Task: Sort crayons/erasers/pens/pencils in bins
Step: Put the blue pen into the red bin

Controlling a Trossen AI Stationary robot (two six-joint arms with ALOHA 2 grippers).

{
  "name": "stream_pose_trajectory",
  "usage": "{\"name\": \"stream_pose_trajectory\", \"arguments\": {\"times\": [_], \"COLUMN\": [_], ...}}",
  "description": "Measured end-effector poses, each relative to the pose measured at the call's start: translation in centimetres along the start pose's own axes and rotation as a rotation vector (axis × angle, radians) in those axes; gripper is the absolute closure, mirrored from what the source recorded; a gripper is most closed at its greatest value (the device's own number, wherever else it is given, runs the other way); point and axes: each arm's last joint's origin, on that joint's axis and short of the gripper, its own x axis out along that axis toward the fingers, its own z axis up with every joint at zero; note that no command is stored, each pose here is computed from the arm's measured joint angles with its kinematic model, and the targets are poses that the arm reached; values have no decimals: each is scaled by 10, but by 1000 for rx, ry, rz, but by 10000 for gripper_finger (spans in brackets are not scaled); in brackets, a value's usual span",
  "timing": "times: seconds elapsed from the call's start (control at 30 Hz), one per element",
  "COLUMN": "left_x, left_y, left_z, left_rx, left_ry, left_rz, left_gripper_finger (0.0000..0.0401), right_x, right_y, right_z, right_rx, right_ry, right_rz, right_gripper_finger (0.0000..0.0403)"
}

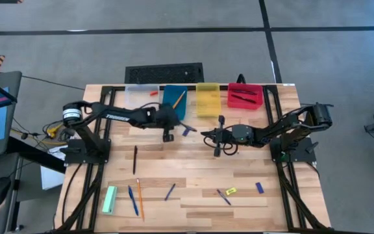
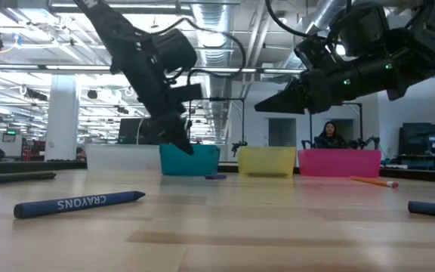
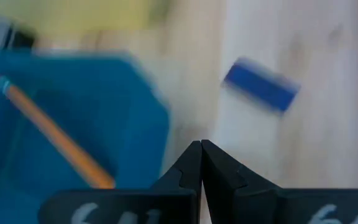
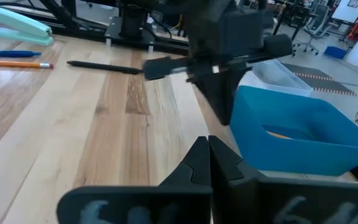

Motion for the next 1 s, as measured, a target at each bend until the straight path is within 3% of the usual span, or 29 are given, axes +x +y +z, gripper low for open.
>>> {"name": "stream_pose_trajectory", "arguments": {"times": [0.7,1.0], "left_x": [15,19], "left_y": [28,28], "left_z": [5,7], "left_rx": [-87,-94], "left_ry": [-135,-179], "left_rz": [82,57], "left_gripper_finger": [401,401], "right_x": [0,0], "right_y": [0,0], "right_z": [0,-1], "right_rx": [-1,-2], "right_ry": [4,13], "right_rz": [-1,1], "right_gripper_finger": [400,401]}}
